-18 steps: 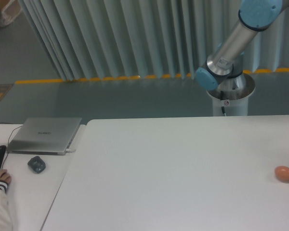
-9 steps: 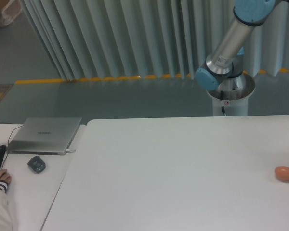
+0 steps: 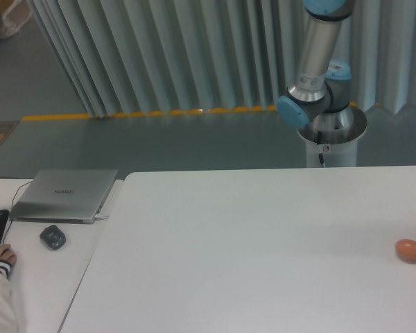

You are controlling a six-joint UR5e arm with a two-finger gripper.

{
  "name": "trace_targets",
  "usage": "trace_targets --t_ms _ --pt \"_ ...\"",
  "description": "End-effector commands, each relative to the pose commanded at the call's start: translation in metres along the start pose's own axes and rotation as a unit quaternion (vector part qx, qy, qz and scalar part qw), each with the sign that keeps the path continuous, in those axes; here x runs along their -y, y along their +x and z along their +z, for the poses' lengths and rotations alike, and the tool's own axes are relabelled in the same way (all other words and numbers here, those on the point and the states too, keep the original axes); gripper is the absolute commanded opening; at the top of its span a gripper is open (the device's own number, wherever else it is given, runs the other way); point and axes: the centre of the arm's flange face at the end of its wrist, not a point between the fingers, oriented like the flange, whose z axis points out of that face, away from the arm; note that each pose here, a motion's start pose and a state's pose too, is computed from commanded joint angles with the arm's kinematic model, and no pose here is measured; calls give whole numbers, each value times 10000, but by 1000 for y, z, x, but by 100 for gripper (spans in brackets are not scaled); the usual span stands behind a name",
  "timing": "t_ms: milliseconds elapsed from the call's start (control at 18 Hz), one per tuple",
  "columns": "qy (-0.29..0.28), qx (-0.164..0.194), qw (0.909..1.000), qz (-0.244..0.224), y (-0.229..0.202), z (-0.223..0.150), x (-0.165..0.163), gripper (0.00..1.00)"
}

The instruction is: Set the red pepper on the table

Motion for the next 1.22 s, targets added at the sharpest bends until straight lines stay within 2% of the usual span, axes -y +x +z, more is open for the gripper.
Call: trace_targets --t_ms 222,444,611,722,833,1056,1167,1222 --pt "65 -47 9995 -303 34 -2 65 26" --pt "114 -63 9984 -542 56 0 115 26" --pt "125 -129 9976 -664 62 9 133 26" --pt "92 -300 9973 -668 64 31 151 26" --pt "95 -304 9968 -729 63 42 157 27" --pt "74 -282 9963 -803 60 63 172 27" --pt "-109 -224 9957 -891 64 78 185 27" --pt "-217 -79 9955 -914 70 88 207 28"
